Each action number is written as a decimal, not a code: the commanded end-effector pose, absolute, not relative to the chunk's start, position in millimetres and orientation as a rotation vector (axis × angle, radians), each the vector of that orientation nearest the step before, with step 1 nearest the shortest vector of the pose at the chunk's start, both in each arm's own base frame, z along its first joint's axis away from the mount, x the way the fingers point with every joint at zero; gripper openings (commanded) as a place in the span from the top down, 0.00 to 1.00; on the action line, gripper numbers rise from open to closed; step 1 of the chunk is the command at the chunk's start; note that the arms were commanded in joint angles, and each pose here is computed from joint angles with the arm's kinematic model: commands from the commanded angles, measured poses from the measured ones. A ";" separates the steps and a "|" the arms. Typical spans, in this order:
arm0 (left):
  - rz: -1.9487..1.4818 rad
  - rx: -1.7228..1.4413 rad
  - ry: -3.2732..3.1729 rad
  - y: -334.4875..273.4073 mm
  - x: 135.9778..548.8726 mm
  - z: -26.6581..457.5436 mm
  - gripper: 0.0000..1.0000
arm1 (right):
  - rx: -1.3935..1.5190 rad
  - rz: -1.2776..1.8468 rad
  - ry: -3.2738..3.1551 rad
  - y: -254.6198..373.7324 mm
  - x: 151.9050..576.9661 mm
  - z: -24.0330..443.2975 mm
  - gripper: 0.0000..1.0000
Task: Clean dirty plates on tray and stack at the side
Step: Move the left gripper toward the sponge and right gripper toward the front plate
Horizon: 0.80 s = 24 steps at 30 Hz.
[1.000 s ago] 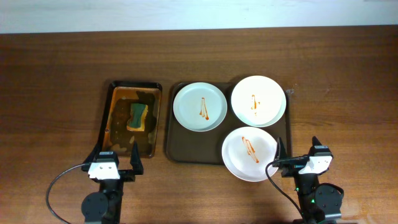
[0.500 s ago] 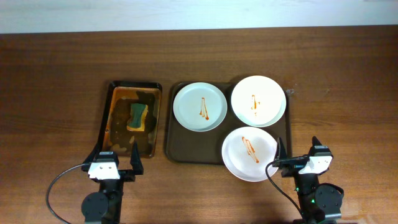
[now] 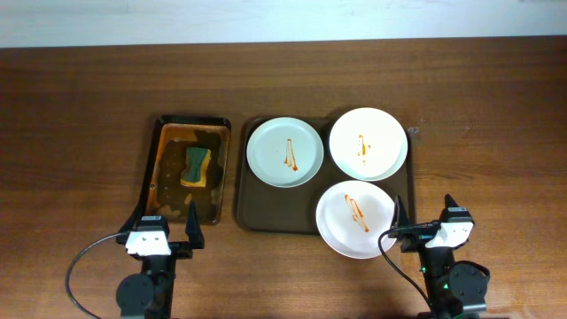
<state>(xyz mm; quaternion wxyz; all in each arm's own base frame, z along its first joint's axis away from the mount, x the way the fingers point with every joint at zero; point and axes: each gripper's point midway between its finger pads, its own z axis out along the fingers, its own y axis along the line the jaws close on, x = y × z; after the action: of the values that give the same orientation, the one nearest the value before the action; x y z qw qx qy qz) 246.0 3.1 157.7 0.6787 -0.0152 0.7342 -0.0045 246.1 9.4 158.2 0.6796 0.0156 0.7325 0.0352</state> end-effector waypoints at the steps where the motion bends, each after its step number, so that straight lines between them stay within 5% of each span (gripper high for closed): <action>1: -0.001 -0.042 1.653 4.9 245.9 155.7 0.00 | 0.029 0.084 1.655 11.4 246.0 154.6 0.02; 24: -0.017 -0.040 2.106 1.9 268.4 212.2 0.00 | 0.157 0.254 2.131 26.9 241.4 176.5 0.02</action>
<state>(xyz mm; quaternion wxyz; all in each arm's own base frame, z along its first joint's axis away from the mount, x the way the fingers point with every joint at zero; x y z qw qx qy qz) 256.9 2.9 200.8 0.5312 -0.0165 0.8471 -0.0034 235.2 15.0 160.2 0.4994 0.0695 0.8603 0.0747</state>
